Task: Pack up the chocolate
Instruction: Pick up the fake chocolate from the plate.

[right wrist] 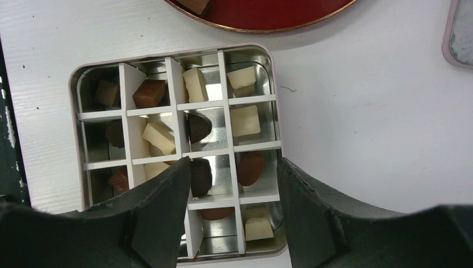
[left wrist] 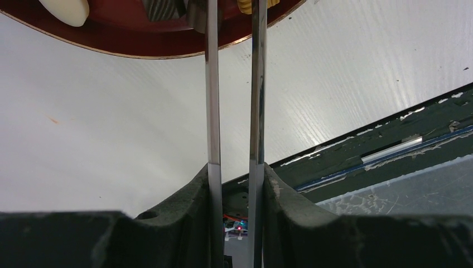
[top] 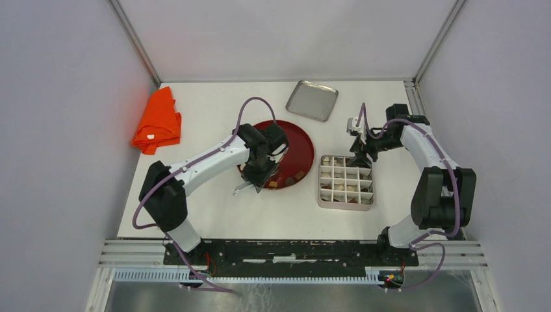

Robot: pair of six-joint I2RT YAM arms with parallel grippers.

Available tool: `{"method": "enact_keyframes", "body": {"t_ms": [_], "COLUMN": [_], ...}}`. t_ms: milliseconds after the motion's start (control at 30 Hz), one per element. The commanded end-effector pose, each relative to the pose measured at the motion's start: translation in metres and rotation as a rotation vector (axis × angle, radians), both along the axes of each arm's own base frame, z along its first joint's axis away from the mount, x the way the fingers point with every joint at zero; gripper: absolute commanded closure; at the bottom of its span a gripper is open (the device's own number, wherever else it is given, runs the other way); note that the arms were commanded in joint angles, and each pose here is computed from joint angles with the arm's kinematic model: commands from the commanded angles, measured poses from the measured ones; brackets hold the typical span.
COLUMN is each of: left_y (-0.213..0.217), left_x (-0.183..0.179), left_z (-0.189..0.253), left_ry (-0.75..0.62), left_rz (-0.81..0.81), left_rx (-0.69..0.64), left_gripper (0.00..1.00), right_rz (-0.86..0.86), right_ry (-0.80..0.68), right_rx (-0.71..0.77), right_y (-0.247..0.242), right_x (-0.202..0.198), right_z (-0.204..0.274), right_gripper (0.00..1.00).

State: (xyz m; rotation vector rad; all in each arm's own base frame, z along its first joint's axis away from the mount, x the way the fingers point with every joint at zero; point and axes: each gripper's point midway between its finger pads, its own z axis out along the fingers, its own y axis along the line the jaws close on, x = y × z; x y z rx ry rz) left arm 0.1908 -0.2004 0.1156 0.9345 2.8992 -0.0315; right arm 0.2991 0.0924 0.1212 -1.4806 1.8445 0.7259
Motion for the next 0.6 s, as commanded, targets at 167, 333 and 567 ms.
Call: {"method": "enact_keyframes", "body": {"t_ms": [167, 333, 567], "left_y": [-0.011, -0.025, -0.065], "left_x": [0.019, 0.017, -0.003], "left_z": [0.032, 0.046, 0.07], "left_ry": [-0.145, -0.193, -0.177], "left_rz": [0.04, 0.041, -0.047], "left_rx": [-0.101, -0.24, -0.565], "left_gripper": [0.98, 0.98, 0.98], "right_rz": [0.006, -0.059, -0.242], "right_ry": [-0.025, -0.047, -0.114], "right_rx": [0.045, 0.048, 0.075], "right_y": [0.003, -0.002, -0.023], "right_x": [0.002, 0.012, 0.034], "right_z": [0.009, 0.014, 0.028], "right_gripper": [0.36, 0.37, 0.38]}}
